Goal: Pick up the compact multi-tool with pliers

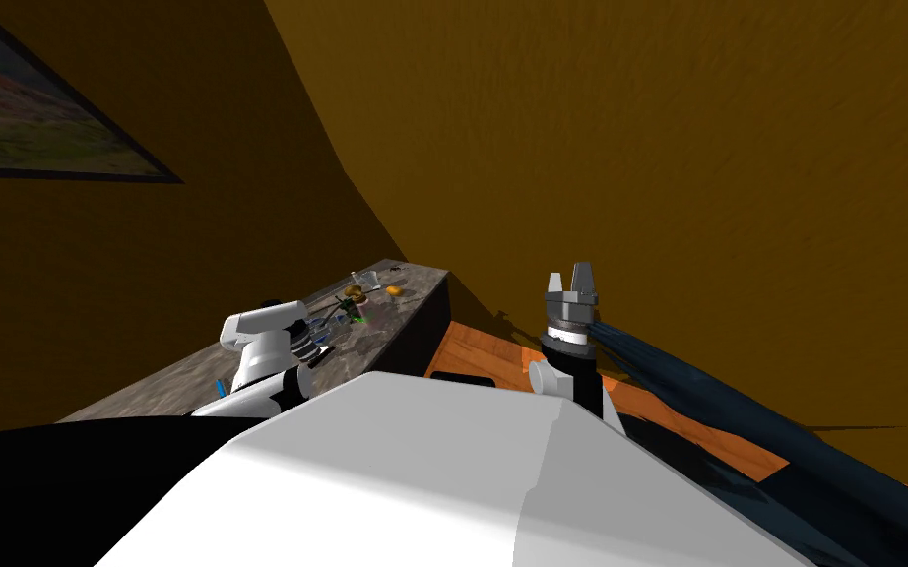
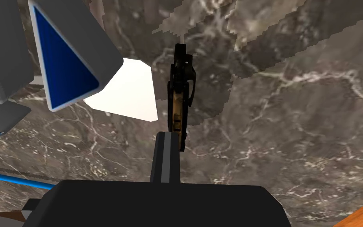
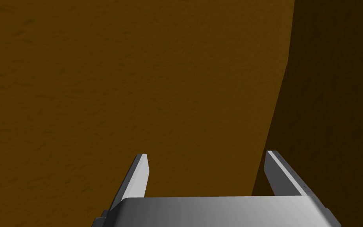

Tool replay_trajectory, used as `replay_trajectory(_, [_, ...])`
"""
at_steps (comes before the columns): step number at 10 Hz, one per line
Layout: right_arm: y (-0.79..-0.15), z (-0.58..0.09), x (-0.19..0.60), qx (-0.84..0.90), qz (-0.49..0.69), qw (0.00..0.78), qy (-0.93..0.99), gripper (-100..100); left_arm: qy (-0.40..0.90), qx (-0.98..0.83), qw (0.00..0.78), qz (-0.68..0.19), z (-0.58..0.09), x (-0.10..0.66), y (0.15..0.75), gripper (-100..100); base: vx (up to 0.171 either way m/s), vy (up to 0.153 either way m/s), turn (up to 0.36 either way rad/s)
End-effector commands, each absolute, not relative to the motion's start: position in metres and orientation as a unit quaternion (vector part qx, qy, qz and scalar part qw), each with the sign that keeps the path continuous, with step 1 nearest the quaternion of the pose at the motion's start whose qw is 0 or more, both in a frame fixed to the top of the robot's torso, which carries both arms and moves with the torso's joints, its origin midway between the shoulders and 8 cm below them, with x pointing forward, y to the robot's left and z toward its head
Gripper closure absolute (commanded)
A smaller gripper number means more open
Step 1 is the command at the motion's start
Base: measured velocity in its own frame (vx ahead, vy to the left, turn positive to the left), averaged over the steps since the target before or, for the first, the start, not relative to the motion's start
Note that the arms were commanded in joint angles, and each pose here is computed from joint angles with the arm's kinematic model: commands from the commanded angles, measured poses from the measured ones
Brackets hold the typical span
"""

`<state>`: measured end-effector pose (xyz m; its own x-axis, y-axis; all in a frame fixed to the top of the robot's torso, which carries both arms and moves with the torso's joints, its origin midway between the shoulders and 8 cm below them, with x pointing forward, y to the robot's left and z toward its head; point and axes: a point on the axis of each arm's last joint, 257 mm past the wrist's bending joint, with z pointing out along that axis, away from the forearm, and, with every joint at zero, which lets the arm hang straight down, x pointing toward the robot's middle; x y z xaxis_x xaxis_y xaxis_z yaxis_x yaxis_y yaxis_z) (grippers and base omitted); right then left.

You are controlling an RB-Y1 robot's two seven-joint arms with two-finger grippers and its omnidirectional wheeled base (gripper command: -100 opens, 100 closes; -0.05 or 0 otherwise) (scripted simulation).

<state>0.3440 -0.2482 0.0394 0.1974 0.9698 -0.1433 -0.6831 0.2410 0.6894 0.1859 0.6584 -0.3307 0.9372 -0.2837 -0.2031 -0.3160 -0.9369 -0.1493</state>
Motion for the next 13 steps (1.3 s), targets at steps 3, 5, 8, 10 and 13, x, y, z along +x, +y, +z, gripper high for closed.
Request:
replay_trajectory(3, [-0.248, 0.039, 0.344, 0.248, 0.564, 0.733, 0.289, 0, 0.133, -0.982, 0.105, 0.086, -0.316, 0.185, 0.673, -100, -0.006, -0.018, 0.002])
replay_trajectory(5, [-0.248, 0.039, 0.344, 0.248, 0.564, 0.733, 0.289, 0, 0.11, -0.984, 0.113, 0.084, -0.306, 0.18, 0.683, -100, -0.046, -0.097, 0.014])
replay_trajectory(8, [-0.248, 0.039, 0.344, 0.248, 0.564, 0.733, 0.289, 0, 0.062, -0.987, 0.123, 0.081, -0.288, 0.168, 0.7, -100, -0.049, -0.111, 0.014])
replay_trajectory(10, [-0.248, 0.039, 0.344, 0.248, 0.564, 0.732, 0.289, 0, 0.037, -0.988, 0.127, 0.075, -0.277, 0.166, 0.707, -100, -0.018, -0.111, 0.052])
replay_trajectory(13, [-0.246, 0.038, 0.344, 0.25, 0.566, 0.73, 0.289, 0, 0.083, -0.987, 0.106, 0.082, -0.293, 0.175, 0.683, -100, 0.126, 0.042, -0.021])
